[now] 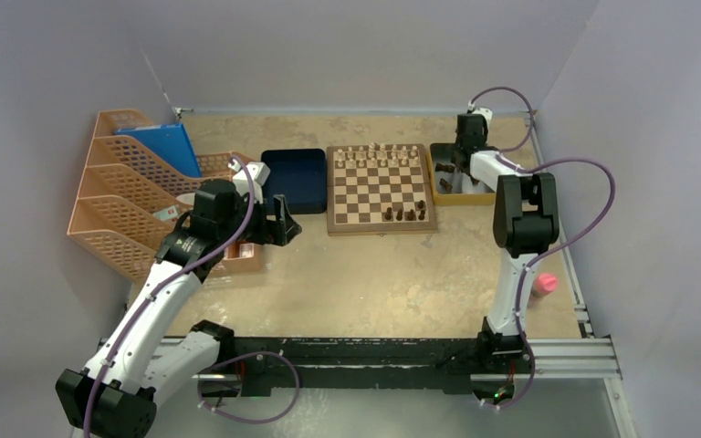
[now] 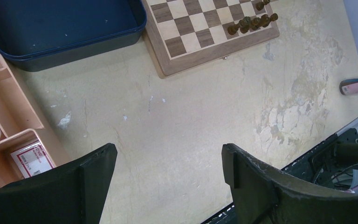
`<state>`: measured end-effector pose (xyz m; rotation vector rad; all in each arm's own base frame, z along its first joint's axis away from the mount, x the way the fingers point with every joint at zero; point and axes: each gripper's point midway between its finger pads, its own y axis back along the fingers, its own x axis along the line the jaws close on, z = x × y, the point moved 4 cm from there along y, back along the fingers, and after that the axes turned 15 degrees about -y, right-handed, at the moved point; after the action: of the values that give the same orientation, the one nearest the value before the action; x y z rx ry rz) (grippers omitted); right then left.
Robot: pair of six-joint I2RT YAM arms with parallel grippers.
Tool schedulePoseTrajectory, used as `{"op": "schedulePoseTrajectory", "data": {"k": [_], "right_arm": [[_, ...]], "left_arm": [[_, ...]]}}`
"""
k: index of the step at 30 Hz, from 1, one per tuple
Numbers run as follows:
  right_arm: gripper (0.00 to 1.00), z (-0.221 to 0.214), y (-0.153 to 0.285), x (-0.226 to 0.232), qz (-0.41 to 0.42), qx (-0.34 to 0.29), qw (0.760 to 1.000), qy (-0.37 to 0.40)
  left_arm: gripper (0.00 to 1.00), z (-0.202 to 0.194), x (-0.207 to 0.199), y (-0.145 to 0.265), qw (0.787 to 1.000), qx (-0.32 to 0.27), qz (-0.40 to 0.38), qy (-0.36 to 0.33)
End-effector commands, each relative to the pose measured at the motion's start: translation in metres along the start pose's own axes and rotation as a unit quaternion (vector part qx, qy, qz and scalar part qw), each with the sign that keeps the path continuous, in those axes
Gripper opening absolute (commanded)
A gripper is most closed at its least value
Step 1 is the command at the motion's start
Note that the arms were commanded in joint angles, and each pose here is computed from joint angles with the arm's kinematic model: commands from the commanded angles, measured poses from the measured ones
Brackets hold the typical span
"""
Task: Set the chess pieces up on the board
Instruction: Pick up the chess piece from the storage box.
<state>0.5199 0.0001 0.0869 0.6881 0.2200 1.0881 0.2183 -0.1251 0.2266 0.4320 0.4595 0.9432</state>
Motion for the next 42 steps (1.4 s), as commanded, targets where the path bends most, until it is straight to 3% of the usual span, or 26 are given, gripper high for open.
{"op": "schedulePoseTrajectory", "data": {"k": [1, 7, 20, 33, 42], "right_arm": [[0.27, 0.016, -0.005, 0.006, 0.013, -0.021, 1.0, -0.003], [0.26, 0.01, -0.008, 0.005, 0.012, -0.014, 1.0, -0.002], [0.12, 0.023, 0.002, 0.002, -0.001, -0.033, 0.999, -0.01], [0.1, 0.052, 0.062, 0.016, 0.03, -0.039, 0.998, -0.036], [0.11, 0.051, 0.119, 0.058, 0.097, -0.035, 0.994, -0.028]], "left_arm": [[0.83, 0.004, -0.001, 0.002, 1.0, -0.015, 0.0, -0.007], [0.83, 0.004, -0.001, 0.003, 1.0, -0.016, 0.003, -0.005], [0.83, 0.005, 0.0, 0.004, 1.0, -0.019, 0.006, -0.007], [0.83, 0.005, -0.002, 0.002, 1.0, -0.018, -0.003, -0.008], [0.83, 0.006, -0.004, 0.002, 1.0, -0.019, -0.012, -0.01]]}}
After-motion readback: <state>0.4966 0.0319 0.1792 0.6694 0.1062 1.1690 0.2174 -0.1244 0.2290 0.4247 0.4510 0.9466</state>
